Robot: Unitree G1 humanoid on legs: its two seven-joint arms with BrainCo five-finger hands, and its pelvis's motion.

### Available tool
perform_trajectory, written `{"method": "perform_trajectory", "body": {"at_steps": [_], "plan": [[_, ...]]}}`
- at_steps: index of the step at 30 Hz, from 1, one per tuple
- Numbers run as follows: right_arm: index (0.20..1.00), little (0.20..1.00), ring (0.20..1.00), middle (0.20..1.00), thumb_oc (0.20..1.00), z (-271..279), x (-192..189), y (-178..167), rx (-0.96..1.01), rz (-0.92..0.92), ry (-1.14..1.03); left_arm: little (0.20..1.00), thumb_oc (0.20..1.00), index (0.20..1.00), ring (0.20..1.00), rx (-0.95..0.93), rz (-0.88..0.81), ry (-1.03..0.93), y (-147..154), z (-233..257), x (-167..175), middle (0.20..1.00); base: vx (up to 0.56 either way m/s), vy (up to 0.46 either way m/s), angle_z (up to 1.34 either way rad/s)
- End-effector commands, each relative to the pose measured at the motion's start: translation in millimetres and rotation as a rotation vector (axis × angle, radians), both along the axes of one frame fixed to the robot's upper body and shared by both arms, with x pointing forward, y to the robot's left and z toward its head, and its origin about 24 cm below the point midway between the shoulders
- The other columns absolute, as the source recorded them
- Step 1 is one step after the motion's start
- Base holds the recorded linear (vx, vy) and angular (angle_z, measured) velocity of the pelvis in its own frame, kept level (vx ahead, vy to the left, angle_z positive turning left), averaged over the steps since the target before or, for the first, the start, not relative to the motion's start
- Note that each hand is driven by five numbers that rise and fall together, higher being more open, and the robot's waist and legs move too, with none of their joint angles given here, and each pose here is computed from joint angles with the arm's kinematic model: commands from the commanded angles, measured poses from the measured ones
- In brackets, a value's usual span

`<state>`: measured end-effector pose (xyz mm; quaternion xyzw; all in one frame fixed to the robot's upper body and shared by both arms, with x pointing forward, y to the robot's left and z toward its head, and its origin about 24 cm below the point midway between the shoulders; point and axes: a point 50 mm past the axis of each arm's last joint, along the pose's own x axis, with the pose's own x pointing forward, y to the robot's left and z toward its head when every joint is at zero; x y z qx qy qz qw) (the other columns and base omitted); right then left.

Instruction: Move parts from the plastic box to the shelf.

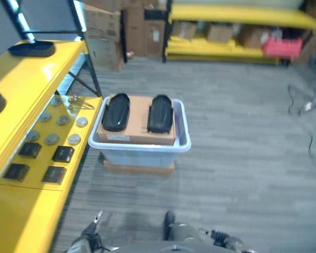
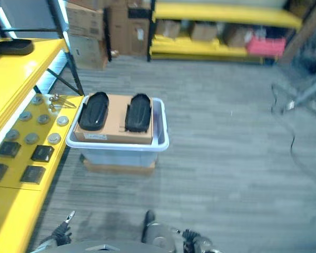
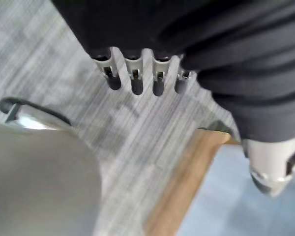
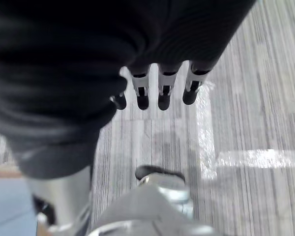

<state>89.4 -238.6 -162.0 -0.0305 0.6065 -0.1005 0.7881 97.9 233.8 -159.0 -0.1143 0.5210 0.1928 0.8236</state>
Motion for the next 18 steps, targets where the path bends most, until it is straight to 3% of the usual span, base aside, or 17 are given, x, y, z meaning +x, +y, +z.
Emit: {"method": "perform_trajectory", "body": {"at_steps": [1, 12, 18], "plan": [[1.000, 1.000, 1.000, 1.000, 1.000, 9.4, -12.4, -39.8, -0.122, 0.010, 0.049, 1.000, 1.000, 1.000, 1.000, 0.001, 0.078, 0.010, 1.5, 0.0, 1.5, 1.000, 0.16, 0.025, -0.25], [1.000, 1.000, 1.000, 1.000, 1.000, 1.0, -35.7, -26.4, -0.104, 0.043, 0.101, 1.000, 1.000, 1.000, 1.000, 0.008, 0.051, 0.021, -1.3, 1.3, 12.0, 1.000, 0.09, 0.112, -0.06], [1.000, 1.000, 1.000, 1.000, 1.000, -2.5, -33.6, -13.5, -0.085, 0.095, 0.104, 1.000, 1.000, 1.000, 1.000, 0.008, 0.031, 0.056, -3.0, -3.2, -4.7, 1.000, 0.05, 0.060, 0.07]]}}
